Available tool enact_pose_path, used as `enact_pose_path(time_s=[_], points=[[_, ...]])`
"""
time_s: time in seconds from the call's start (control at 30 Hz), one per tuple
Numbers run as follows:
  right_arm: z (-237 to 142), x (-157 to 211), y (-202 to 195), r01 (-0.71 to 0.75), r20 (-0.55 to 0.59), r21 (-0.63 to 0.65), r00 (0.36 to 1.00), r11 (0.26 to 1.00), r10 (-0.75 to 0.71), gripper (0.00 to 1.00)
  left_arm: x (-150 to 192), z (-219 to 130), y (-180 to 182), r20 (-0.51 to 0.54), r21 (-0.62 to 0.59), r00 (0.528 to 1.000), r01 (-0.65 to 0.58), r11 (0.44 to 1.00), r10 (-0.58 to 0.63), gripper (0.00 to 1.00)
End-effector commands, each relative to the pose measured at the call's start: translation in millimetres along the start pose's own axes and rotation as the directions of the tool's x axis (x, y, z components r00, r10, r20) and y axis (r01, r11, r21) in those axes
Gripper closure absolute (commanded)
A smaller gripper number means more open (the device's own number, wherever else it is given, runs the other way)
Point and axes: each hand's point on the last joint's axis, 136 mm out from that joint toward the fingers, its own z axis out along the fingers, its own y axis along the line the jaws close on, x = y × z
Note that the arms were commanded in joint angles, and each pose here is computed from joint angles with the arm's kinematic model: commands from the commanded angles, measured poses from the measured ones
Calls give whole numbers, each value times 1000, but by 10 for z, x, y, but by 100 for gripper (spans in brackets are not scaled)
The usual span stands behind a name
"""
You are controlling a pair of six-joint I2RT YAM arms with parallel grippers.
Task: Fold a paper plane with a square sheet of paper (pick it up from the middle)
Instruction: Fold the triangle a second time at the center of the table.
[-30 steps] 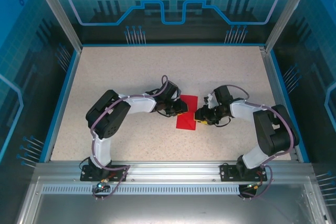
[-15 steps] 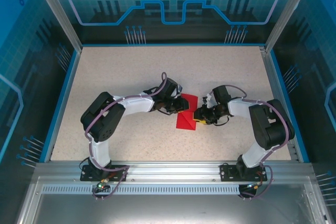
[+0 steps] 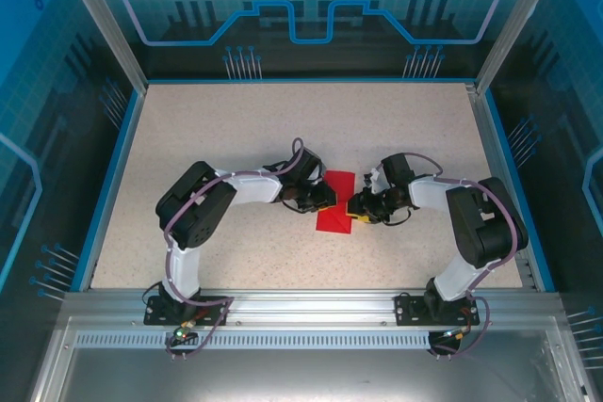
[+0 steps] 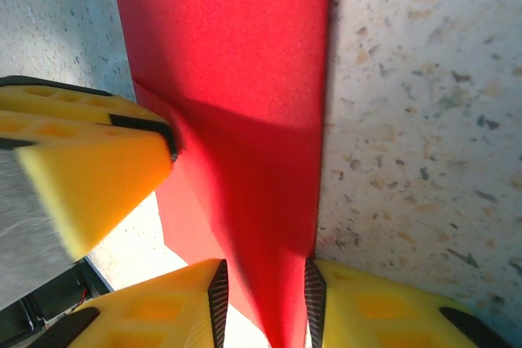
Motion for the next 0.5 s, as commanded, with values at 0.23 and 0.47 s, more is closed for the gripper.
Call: enact_pose_path(time_s=[0.23, 0.47], points=[[-21, -62, -71, -43, 23, 33, 999, 999, 42, 64, 62, 54, 159, -24, -72, 1000, -12, 997, 10, 81], [-5, -50, 10, -46, 16, -4, 999, 999, 46, 66, 51, 42, 133, -21, -65, 1000, -13, 998, 12, 81]])
